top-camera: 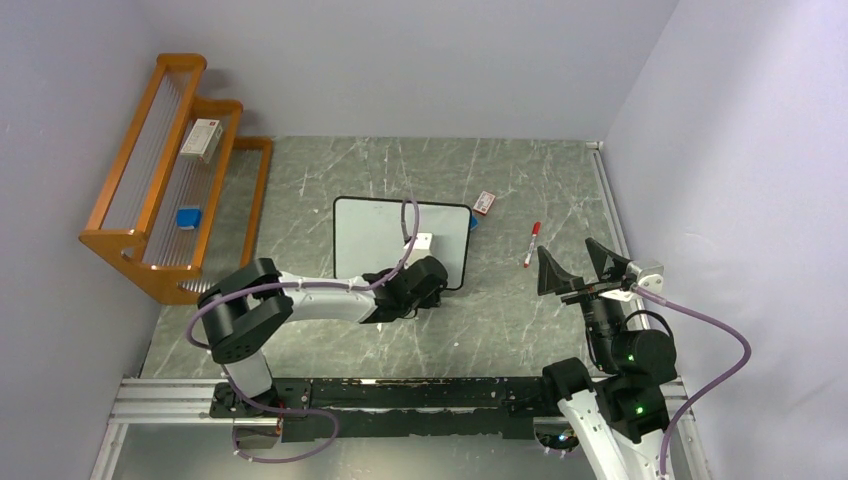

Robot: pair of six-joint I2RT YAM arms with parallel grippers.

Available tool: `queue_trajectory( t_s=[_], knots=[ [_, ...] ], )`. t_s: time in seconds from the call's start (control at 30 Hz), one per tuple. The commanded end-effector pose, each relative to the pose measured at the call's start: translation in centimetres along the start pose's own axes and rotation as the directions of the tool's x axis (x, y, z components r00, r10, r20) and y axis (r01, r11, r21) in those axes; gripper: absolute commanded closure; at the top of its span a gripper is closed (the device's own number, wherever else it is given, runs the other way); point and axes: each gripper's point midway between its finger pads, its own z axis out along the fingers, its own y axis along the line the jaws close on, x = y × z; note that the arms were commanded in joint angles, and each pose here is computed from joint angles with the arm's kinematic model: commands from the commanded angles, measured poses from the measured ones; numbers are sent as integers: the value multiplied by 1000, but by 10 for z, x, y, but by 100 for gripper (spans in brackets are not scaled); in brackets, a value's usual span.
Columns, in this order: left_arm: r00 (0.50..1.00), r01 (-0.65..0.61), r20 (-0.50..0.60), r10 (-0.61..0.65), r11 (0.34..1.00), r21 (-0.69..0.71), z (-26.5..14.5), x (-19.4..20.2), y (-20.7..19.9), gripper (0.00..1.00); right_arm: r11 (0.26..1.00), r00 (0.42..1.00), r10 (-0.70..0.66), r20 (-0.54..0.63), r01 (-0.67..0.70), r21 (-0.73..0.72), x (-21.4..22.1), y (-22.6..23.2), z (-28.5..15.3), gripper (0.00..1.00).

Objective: Write a sentence on the whiteboard
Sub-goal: Move the whiteboard to the center of the board.

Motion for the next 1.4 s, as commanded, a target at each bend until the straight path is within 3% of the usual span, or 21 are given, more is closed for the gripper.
queue_trajectory(
  t_s=[0.0, 0.37, 0.5, 0.63, 0.83, 1.03, 1.13, 1.37],
  knots=[
    [998, 39, 56, -42, 997, 65, -14, -25, -28, 50, 1000, 1000, -4, 3, 4, -8, 1, 1, 2, 0],
    [994, -87, 61, 96, 987, -137, -78, -35, 52, 36, 1000, 1000, -7, -14, 7, -17, 5, 3, 4, 0],
    [995, -72, 55, 84, 978, -195, -87, -32, 91, 34, 1000, 1000, -7, -21, 7, -19, 6, 3, 5, 0],
    [998, -15, 55, 25, 986, -169, -78, -34, 122, 35, 1000, 1000, -9, -26, 9, -23, 7, 4, 6, 0],
    [998, 16, 59, -11, 997, -81, -57, -42, 133, 41, 1000, 999, -14, -42, 13, -28, 11, 5, 7, 0],
    [999, 30, 30, -27, 993, -110, -40, -36, 143, 53, 1000, 998, -13, -54, 12, -21, 13, 4, 8, 0],
    [999, 47, 4, -47, 994, -96, -39, -31, 140, 62, 1000, 998, -15, -56, 14, -21, 13, 4, 9, 0],
    [991, 132, 4, -132, 989, -67, -50, -15, 136, 72, 1000, 999, -15, -49, 14, -16, 12, 3, 8, 0]
  ],
)
